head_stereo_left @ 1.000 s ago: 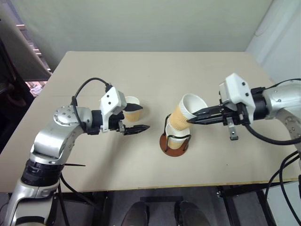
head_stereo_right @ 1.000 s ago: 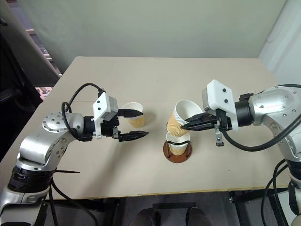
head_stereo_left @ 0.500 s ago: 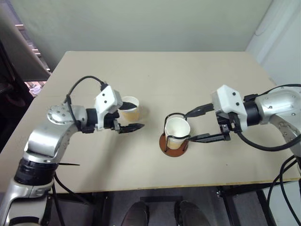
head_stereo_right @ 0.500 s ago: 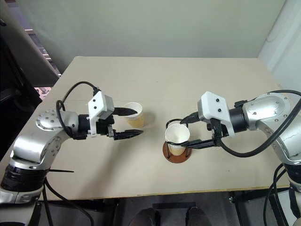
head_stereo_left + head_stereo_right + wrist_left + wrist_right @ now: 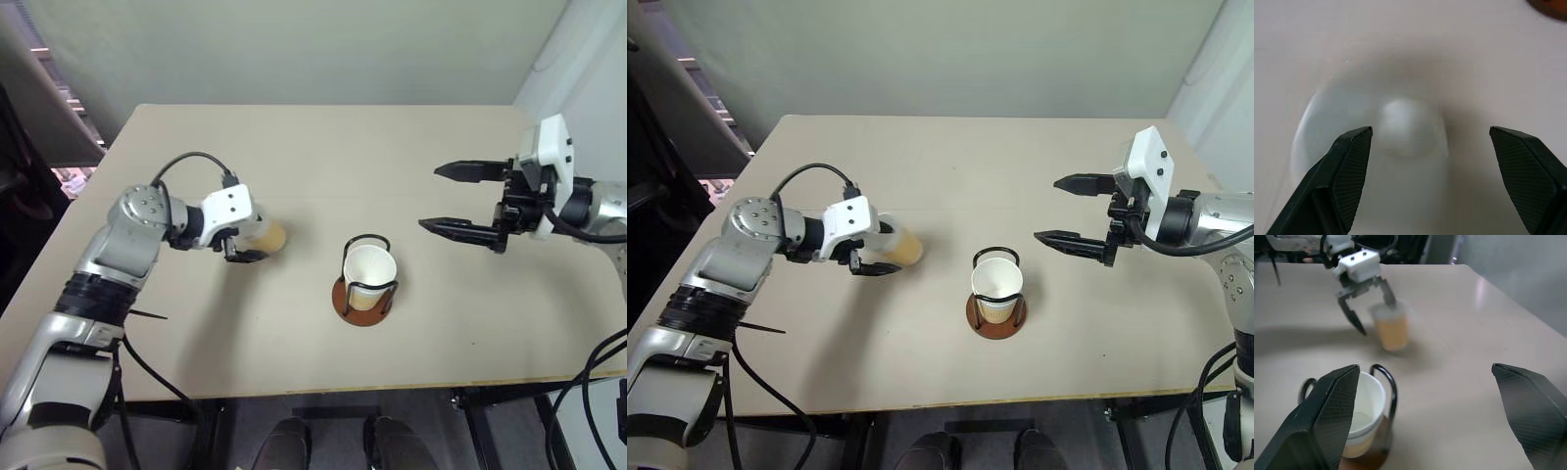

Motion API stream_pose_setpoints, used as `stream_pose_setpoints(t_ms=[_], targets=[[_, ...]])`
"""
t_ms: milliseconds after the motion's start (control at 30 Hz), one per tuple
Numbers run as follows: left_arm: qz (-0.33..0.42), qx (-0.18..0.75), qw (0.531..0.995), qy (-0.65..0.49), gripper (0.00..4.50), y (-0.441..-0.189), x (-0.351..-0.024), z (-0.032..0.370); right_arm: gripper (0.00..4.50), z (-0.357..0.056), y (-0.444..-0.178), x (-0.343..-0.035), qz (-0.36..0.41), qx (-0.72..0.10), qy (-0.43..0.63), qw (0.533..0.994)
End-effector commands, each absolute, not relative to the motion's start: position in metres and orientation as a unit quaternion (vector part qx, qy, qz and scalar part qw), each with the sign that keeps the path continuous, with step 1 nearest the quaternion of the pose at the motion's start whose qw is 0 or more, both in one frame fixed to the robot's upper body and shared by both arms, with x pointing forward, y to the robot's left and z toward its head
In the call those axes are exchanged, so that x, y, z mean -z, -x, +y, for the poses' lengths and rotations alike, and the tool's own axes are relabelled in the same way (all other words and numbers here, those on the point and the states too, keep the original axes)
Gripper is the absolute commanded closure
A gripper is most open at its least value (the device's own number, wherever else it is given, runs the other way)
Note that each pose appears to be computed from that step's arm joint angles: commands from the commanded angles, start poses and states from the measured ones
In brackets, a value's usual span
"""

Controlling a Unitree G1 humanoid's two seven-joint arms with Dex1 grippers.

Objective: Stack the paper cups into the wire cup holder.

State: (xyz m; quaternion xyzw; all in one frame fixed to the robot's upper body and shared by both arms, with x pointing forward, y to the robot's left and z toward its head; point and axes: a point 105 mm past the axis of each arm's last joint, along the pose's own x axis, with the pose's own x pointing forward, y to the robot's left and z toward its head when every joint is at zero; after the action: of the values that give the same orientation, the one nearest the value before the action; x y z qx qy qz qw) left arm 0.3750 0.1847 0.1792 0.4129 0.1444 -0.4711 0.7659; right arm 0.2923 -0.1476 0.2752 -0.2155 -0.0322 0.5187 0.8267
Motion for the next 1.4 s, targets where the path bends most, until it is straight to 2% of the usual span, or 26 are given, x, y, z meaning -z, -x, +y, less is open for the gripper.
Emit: stream_pose_setpoints(t_ms=[33,167,267,500,567,600,733,867,933,1033,1133,1233,1400], targets=[[0.120,0.474,0.758,-0.431,0.37,-0.380,-0.192,0.180,0.01,-0.151,-0.286,-0.286,-0.052,-0.502,0.239,0.829],[0.119,0.487,0.746,-0.438,0.37,-0.382,-0.187,0.174,0.01,-0.153,-0.286,-0.285,-0.051,-0.493,0.243,0.834],[0.114,0.490,0.744,-0.440,0.96,-0.383,-0.188,0.173,0.00,-0.155,-0.286,-0.283,-0.045,-0.486,0.248,0.837],[0.090,0.503,0.738,-0.440,3.57,-0.378,-0.203,0.169,0.00,-0.157,-0.284,-0.282,-0.045,-0.488,0.245,0.837],[0.068,0.525,0.733,-0.427,4.28,-0.371,-0.217,0.163,0.00,-0.151,-0.273,-0.282,-0.046,-0.518,0.240,0.820],[0.054,0.541,0.728,-0.418,4.45,-0.365,-0.227,0.159,0.00,-0.149,-0.265,-0.281,-0.047,-0.535,0.241,0.808],[-0.005,0.609,0.703,-0.367,4.45,-0.338,-0.269,0.143,0.00,-0.141,-0.233,-0.291,-0.081,-0.591,0.227,0.769],[-0.086,0.716,0.611,-0.327,4.45,-0.290,-0.314,0.111,0.00,-0.136,-0.214,-0.311,-0.115,-0.600,0.212,0.763],[-0.108,0.744,0.577,-0.319,4.45,-0.280,-0.322,0.098,0.00,-0.140,-0.218,-0.310,-0.109,-0.580,0.217,0.777],[-0.115,0.773,0.531,-0.327,4.45,-0.276,-0.321,0.075,0.00,-0.144,-0.221,-0.304,-0.096,-0.557,0.228,0.793],[-0.100,0.782,0.491,-0.370,4.45,-0.279,-0.306,0.059,0.00,-0.145,-0.220,-0.302,-0.094,-0.540,0.231,0.804],[-0.080,0.772,0.474,-0.416,4.45,-0.290,-0.290,0.057,0.00,-0.147,-0.221,-0.299,-0.089,-0.523,0.235,0.815],[-0.076,0.778,0.456,-0.426,4.45,-0.295,-0.277,0.050,0.00,-0.150,-0.215,-0.294,-0.084,-0.502,0.234,0.828]])
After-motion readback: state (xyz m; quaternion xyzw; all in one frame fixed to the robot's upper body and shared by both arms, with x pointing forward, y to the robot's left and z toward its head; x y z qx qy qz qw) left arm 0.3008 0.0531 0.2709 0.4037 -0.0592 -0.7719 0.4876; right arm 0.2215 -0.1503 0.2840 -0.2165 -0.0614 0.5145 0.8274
